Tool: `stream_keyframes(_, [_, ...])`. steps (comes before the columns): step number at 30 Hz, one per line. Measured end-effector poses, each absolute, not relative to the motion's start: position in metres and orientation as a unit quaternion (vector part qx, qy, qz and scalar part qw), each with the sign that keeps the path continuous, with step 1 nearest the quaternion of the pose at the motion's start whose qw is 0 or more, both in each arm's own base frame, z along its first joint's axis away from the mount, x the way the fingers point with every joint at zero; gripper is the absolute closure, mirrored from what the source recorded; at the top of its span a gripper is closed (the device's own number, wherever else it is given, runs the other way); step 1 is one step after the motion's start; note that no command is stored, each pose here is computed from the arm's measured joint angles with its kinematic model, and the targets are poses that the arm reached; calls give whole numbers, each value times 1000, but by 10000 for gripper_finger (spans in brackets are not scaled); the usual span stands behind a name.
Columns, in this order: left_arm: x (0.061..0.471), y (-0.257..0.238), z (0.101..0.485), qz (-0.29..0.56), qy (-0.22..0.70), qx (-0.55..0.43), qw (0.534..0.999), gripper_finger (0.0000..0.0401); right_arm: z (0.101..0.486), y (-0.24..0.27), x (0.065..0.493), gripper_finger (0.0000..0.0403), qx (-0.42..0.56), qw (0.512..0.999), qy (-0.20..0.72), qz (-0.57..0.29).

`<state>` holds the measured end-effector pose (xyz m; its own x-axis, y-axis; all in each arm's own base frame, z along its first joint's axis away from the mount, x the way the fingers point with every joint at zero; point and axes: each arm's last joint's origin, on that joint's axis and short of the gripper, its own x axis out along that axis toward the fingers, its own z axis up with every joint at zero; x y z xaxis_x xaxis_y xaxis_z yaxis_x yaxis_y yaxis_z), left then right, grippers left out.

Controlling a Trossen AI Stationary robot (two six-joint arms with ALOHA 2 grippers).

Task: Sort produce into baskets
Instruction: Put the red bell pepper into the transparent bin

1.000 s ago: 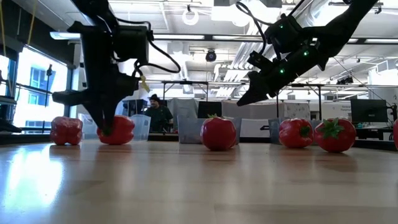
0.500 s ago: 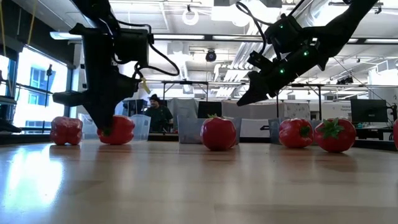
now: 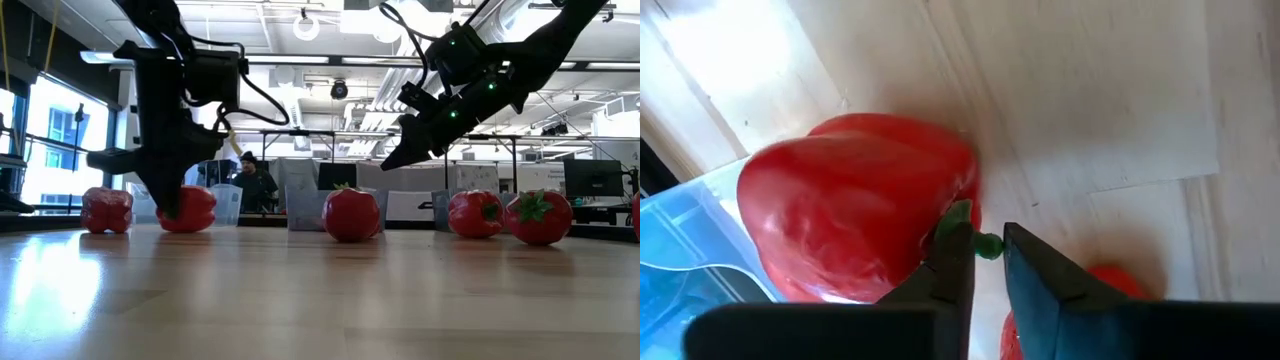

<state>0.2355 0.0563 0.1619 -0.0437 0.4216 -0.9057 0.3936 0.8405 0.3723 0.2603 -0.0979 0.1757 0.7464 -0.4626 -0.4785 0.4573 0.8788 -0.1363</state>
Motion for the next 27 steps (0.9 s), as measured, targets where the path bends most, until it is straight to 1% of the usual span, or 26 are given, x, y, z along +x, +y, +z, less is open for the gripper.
stream_keyframes(4, [236,56,162,9,722,280,633,391,176,-98,260,403,-5,934,257,-246])
stream_keyframes(12, [236,55,166,8,719,271,640,398,176,-98,260,403,-5,934,257,-246])
stream_keyframes(16, [243,53,183,8,700,236,674,400,176,-98,260,403,-5,934,257,-246])
stream_keyframes(20, [249,55,210,25,670,194,716,400,176,-98,260,403,-5,934,257,-246])
stream_keyframes(24, [248,66,242,68,625,159,762,400,176,-98,260,403,-5,934,257,-246])
stream_keyframes(27, [240,81,264,117,594,126,786,400,176,-98,260,403,-4,934,257,-246])
